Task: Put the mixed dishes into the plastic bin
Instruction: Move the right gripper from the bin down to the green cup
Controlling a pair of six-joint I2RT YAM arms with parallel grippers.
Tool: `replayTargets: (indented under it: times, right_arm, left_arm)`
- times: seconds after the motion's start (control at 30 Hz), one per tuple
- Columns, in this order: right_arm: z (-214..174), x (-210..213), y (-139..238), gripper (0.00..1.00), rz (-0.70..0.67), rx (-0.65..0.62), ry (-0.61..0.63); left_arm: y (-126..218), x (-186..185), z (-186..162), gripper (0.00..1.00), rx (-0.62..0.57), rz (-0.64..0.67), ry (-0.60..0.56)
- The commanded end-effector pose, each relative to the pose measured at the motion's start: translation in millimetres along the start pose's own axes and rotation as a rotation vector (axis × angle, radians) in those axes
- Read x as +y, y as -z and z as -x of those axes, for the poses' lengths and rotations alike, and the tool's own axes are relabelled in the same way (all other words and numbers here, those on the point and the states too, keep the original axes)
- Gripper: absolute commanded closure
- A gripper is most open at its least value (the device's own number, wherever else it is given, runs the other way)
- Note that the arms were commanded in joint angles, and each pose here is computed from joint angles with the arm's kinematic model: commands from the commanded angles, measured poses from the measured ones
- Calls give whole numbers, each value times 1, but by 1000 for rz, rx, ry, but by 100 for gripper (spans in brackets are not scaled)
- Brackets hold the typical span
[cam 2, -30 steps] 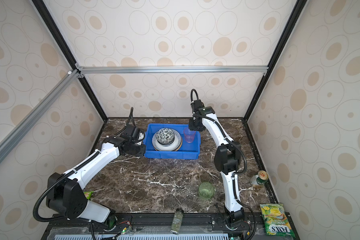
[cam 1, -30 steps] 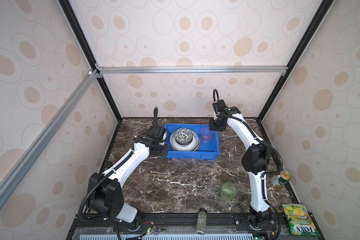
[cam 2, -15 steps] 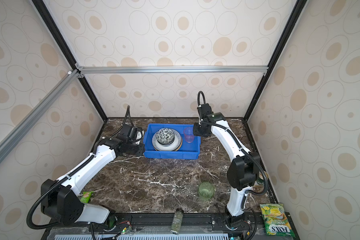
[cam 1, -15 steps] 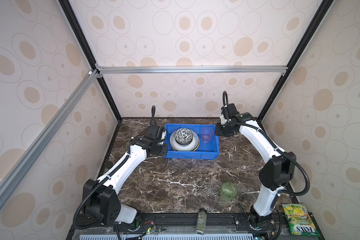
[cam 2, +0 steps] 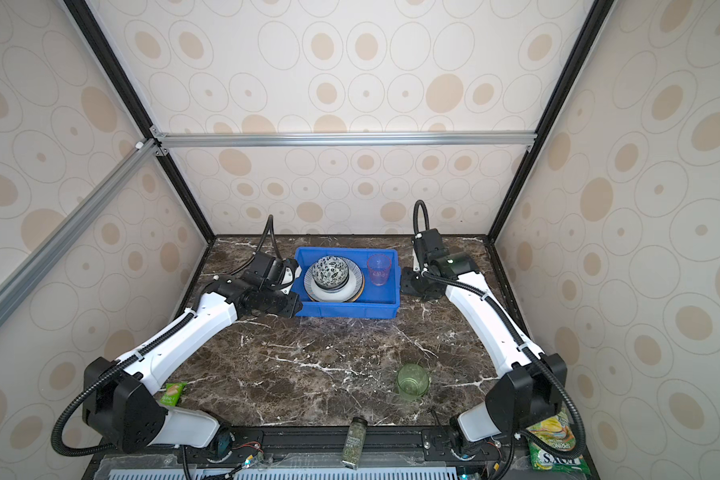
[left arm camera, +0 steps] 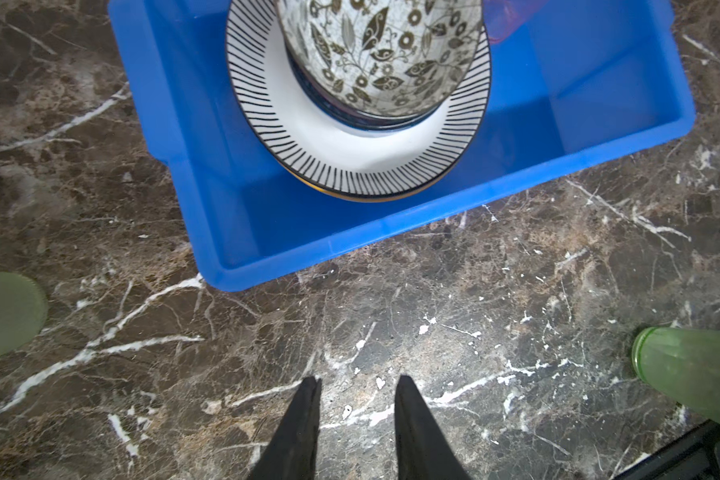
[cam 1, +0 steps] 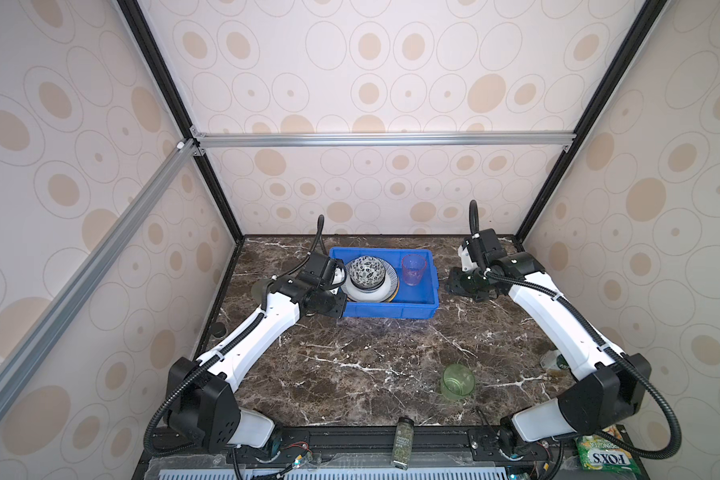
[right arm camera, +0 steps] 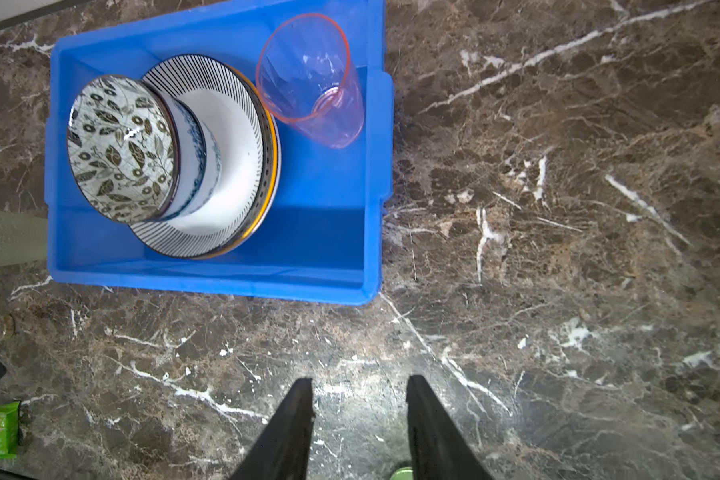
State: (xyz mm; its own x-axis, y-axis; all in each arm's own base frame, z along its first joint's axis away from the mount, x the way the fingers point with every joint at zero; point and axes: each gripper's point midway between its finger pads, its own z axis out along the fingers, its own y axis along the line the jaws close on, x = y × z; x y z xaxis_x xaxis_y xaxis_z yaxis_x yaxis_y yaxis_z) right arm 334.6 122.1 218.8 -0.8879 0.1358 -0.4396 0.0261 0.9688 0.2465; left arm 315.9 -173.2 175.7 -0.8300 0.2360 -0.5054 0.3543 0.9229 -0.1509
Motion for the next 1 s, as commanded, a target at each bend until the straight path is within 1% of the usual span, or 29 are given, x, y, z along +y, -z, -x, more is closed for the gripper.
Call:
replayTargets:
  times: [0.0,0.07,0.2,0.33,0.47,0.6,0.77,0.87,0.97]
  right_arm:
    - [-27,-13,9,61,-40,47,-7]
    - [-41,-24,13,62,-72,65,-14]
    - [-70,-36,24,62,-90,96,-38]
    - [-87,-51,32,62,-133,100,-52]
    - [-109,-51,40,67,-125,167,-52]
    - [-138,-53,50,67,-112,222,-43]
    - [-183,-66,60,67,-138,321,-60]
    - [-200,-68,62,69,-121,347,-74]
    - [-214,-58,58,69,-41,380,-64]
  left_arm:
    - [0,-7,-1,68,1,-22,-3]
    - [-2,-10,-1,68,4,-29,-8]
    - [-6,-14,-2,68,8,-36,-21]
    - [-10,-17,-2,68,18,-44,-34]
    - [-14,-19,0,68,21,-48,-46]
    - [-17,-17,-6,68,29,-39,-58]
    - [-19,-16,-10,68,28,-39,-58]
    - [-19,-17,-10,67,25,-43,-62]
    - [-20,-18,-9,67,29,-45,-66]
